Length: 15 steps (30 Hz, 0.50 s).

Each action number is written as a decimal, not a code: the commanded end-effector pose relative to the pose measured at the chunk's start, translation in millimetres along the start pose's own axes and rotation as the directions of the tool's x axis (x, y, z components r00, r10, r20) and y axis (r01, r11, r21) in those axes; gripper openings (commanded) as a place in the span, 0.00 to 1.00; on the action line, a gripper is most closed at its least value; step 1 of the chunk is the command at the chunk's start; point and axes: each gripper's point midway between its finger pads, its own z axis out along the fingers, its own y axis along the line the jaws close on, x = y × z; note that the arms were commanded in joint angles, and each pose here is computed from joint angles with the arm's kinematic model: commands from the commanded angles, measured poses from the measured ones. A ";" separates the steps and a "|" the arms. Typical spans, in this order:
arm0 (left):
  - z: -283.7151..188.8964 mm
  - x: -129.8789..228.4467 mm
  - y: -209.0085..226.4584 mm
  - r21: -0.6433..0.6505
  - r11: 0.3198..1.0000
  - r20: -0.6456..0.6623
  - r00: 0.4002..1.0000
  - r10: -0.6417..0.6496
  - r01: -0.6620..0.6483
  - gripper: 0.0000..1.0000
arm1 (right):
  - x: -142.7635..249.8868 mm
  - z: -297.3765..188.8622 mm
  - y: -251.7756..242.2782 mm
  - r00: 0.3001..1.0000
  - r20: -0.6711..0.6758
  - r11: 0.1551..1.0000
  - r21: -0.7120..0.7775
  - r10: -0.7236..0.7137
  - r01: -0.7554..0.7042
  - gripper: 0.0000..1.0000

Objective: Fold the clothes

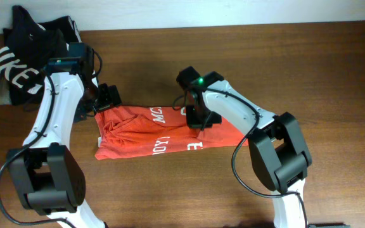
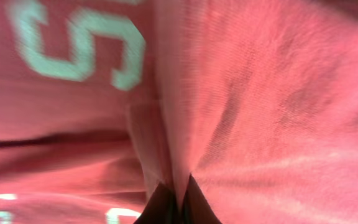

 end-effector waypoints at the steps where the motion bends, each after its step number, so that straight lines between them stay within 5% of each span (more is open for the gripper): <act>1: 7.4 3.3 0.8 -0.004 1.000 -0.025 1.000 0.001 -0.002 0.99 | -15.9 -31.4 12.7 0.998 0.060 1.000 -0.022 -0.003 0.004 0.04; 13: 8.0 4.7 -1.0 -0.006 1.000 -0.029 1.000 0.010 -0.010 0.99 | 11.2 -20.3 51.6 0.995 0.034 0.994 -0.049 -0.099 0.100 0.04; 14: 8.0 4.7 -0.2 -0.010 1.000 -0.029 1.000 0.011 -0.011 0.99 | 13.0 -16.8 50.7 0.995 0.030 0.994 -0.043 -0.100 0.102 0.24; 15: 7.9 5.8 0.6 -0.014 1.000 -0.033 0.999 0.010 -0.011 0.99 | 14.1 -15.2 49.9 0.995 0.026 0.994 -0.041 -0.101 0.102 0.31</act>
